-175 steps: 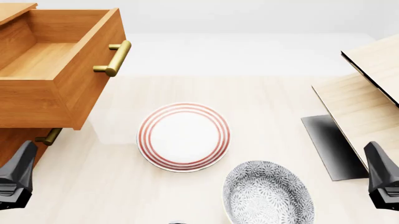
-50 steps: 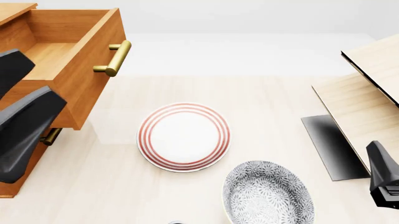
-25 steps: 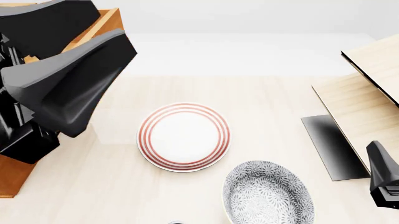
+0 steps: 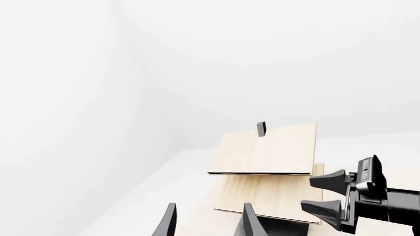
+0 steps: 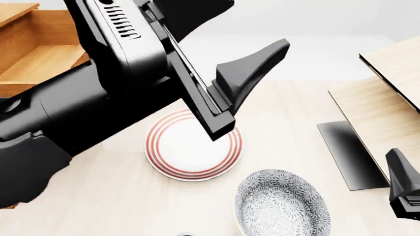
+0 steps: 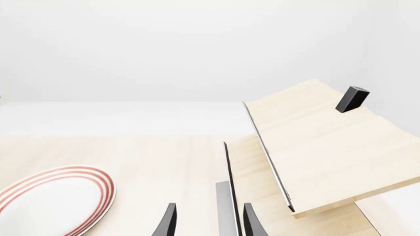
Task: Close the top drawer of the cabinet.
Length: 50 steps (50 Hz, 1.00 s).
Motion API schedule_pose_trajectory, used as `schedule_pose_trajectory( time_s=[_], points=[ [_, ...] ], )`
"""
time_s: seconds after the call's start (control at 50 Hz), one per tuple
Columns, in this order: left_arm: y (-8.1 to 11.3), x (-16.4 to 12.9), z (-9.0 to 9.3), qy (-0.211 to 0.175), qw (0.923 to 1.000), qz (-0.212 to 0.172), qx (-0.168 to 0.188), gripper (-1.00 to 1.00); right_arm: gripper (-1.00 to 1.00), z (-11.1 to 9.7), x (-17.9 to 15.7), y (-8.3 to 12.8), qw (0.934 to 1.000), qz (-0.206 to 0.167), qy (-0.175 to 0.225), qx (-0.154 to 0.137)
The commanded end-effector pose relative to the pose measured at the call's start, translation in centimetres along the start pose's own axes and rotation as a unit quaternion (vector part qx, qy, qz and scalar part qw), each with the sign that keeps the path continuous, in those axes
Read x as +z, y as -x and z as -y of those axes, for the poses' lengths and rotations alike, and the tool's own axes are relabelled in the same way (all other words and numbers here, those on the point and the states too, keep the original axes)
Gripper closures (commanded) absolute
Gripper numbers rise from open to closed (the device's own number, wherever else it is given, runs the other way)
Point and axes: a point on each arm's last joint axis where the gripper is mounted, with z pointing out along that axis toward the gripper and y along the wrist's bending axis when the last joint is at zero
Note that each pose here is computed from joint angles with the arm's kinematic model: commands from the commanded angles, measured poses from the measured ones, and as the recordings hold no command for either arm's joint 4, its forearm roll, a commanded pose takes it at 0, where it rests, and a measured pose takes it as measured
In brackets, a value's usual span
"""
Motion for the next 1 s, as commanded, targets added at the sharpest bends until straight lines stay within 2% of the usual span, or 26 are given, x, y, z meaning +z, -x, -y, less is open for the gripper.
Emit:
schedule_pose_trajectory(
  time_s=[0.02, 0.12, 0.2, 0.32, 0.36, 0.38, 0.4, 0.5, 0.58, 0.64, 0.68, 0.7, 0.82, 0.88, 0.92, 0.94, 0.98, 1.0],
  points=[
    [-1.0, 2.3, 0.4, -0.002, 0.9985, -0.007, 0.053, -1.0, -1.0, 0.0, 0.0, 0.0, 1.0, 0.0, 0.0, 0.0],
    [-1.0, 2.4, -0.8, 0.015, 0.9976, -0.013, 0.066, -1.0, -1.0, 0.0, 0.0, 0.0, 1.0, 0.0, 0.0, 0.0],
    [-0.9, 2.4, -2.4, 0.039, 0.9965, -0.02, 0.072, -1.0, -1.0, 0.0, 0.0, 0.0, 1.0, 0.0, 0.0, 0.0],
    [-1.9, 1.5, -5.1, 0.087, 0.9913, -0.038, 0.091, -1.0, -1.0, 0.0, 0.0, 0.0, 1.0, 0.0, 0.0, 0.0],
    [-2.8, 1.2, -6.0, 0.102, 0.9884, -0.053, 0.099, -1.0, -1.0, 0.0, 0.0, 0.0, 1.0, 0.0, 0.0, 0.0],
    [-3.3, 1.1, -6.1, 0.106, 0.987, -0.059, 0.105, -1.0, -1.0, 0.0, 0.0, 0.0, 1.0, 0.0, 0.0, 0.0],
    [-4.7, 0.9, -6.4, 0.112, 0.9833, -0.075, 0.122, -1.0, -1.0, 0.0, 0.0, 0.0, 1.0, 0.0, 0.0, 0.0],
    [-6.7, 0.9, -6.4, 0.106, 0.9768, -0.105, 0.154, -1.0, -1.0, 0.0, 0.0, 0.0, 1.0, 0.0, 0.0, 0.0],
    [-7.4, 0.8, -6.1, 0.096, 0.9739, -0.121, 0.166, -1.0, -1.0, 0.0, 0.0, 0.0, 1.0, 0.0, 0.0, 0.0],
    [-7.5, 0.6, -6.8, 0.101, 0.9734, -0.141, 0.15, -1.0, -1.0, 0.0, 0.0, 0.0, 1.0, 0.0, 0.0, 0.0],
    [-7.5, 0.5, -8.0, 0.112, 0.9727, -0.167, 0.116, -1.0, -1.0, 0.0, 0.0, 0.0, 1.0, 0.0, 0.0, 0.0],
    [-7.5, 0.4, -7.9, 0.108, 0.9726, -0.175, 0.109, -1.0, -1.0, 0.0, 0.0, 0.0, 1.0, 0.0, 0.0, 0.0],
    [-7.4, -0.9, -9.1, 0.133, 0.9691, -0.191, 0.081, -1.0, -1.0, 0.0, 0.0, 0.0, 1.0, 0.0, 0.0, 0.0],
    [-8.6, -1.8, -10.3, 0.155, 0.961, -0.221, 0.059, -1.0, -1.0, 0.0, 0.0, 0.0, 1.0, 0.0, 0.0, 0.0],
    [-8.7, -2.1, -10.4, 0.159, 0.9592, -0.227, 0.057, -1.0, -1.0, 0.0, 0.0, 0.0, 1.0, 0.0, 0.0, 0.0],
    [-9.0, -2.3, -11.0, 0.167, 0.9554, -0.239, 0.045, -1.0, -1.0, 0.0, 0.0, 0.0, 1.0, 0.0, 0.0, 0.0],
    [-9.3, -2.6, -11.2, 0.17, 0.953, -0.246, 0.047, -1.0, -1.0, 0.0, 0.0, 0.0, 1.0, 0.0, 0.0, 0.0],
    [-9.9, -2.7, -11.6, 0.173, 0.9482, -0.264, 0.038, -1.0, -1.0, 0.0, 0.0, 0.0, 1.0, 0.0, 0.0, 0.0]
  ],
)
